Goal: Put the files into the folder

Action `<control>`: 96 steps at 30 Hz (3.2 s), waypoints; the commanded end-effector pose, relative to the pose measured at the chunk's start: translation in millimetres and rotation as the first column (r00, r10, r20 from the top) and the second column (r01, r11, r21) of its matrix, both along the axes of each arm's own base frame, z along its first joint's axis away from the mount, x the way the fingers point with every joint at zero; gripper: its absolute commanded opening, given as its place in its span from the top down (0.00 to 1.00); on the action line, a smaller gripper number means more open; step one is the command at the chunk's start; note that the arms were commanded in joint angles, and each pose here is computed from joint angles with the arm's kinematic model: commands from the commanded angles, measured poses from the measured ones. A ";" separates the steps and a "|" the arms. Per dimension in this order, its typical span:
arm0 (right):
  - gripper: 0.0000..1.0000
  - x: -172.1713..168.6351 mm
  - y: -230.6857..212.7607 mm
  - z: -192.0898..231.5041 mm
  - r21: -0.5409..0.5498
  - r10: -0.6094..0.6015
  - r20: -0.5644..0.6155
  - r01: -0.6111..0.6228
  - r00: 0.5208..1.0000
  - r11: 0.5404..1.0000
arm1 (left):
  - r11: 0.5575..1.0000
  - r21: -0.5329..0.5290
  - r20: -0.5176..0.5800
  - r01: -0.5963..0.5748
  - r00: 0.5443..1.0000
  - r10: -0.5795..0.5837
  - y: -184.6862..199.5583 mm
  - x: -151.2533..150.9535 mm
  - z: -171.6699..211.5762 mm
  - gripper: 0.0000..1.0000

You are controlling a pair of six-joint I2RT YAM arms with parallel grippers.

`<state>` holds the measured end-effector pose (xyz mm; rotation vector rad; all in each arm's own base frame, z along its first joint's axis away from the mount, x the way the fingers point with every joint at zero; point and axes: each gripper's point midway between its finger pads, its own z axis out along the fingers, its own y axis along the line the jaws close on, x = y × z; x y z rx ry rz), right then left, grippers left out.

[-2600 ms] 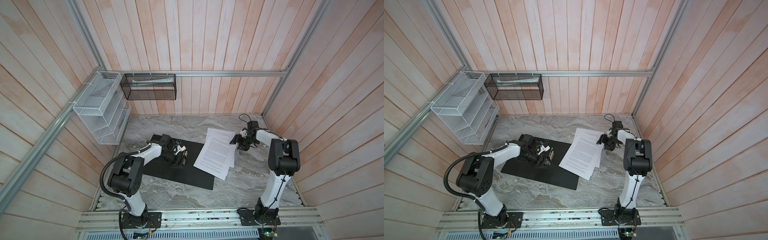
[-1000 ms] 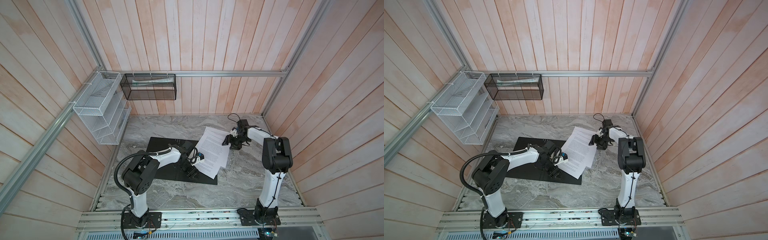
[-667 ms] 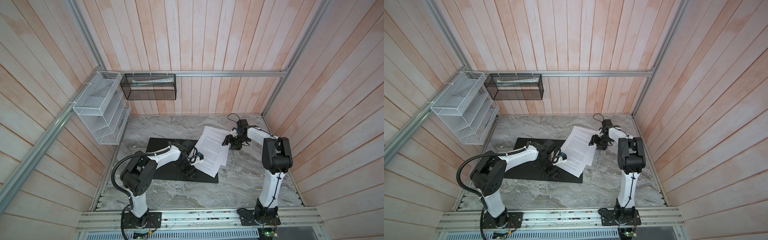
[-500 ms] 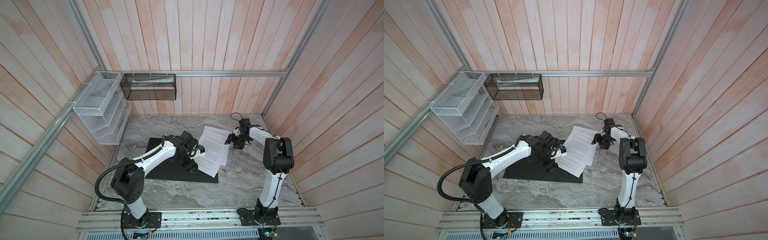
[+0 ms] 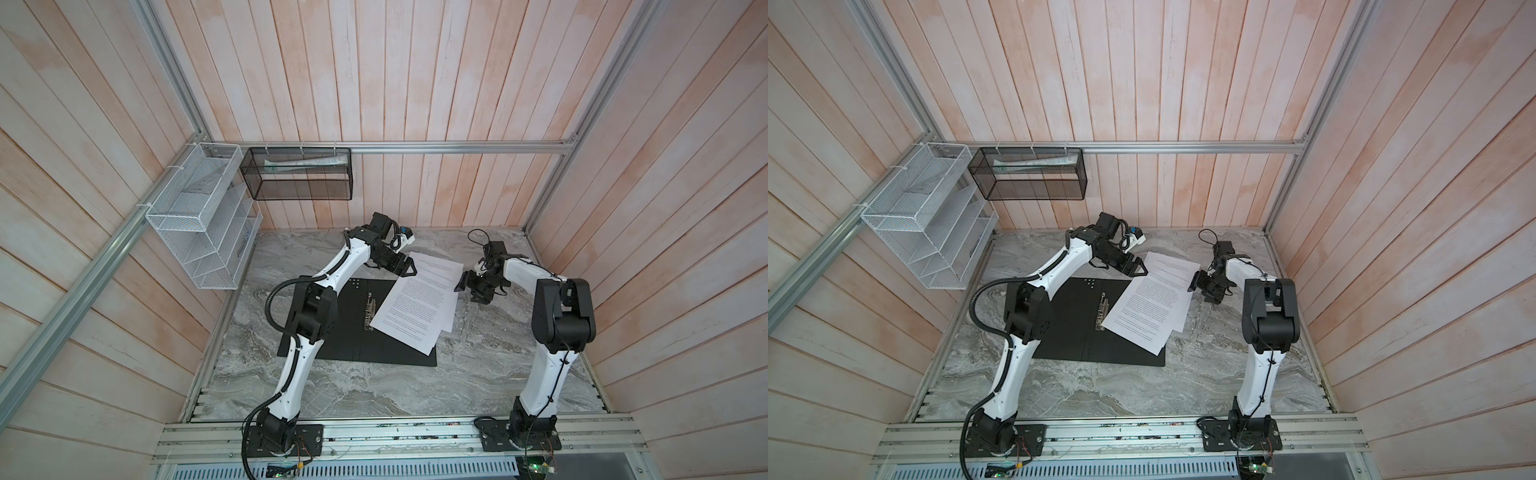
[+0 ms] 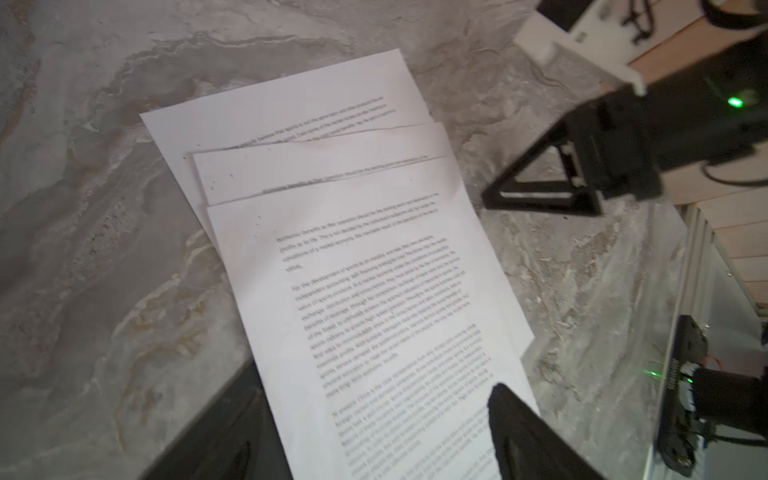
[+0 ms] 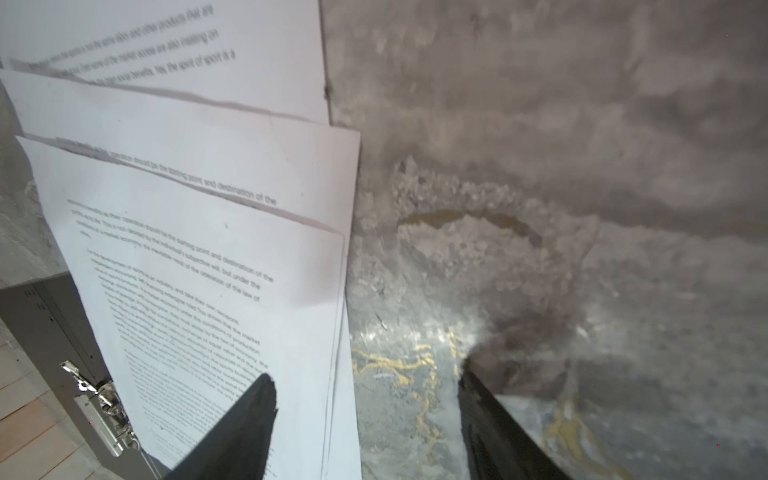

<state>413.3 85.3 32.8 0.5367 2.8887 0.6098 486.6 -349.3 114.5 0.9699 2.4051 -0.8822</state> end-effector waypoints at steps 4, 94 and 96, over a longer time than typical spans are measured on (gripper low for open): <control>0.29 -21.2 10.8 -4.3 0.046 -0.002 -0.011 0.003 1.000 0.999 | 0.997 -0.047 0.011 -0.059 0.998 0.059 -11.6 23.1 -3.5 0.04; 0.44 135.2 39.9 38.8 0.020 0.105 0.284 -0.116 0.953 0.993 | 0.930 0.266 0.047 0.255 0.960 -0.277 124.3 -194.1 50.1 0.20; 0.45 149.1 41.3 33.8 -0.007 0.117 0.297 -0.120 0.948 0.993 | 0.890 0.337 0.038 0.309 0.939 -0.341 138.4 -218.4 33.9 0.22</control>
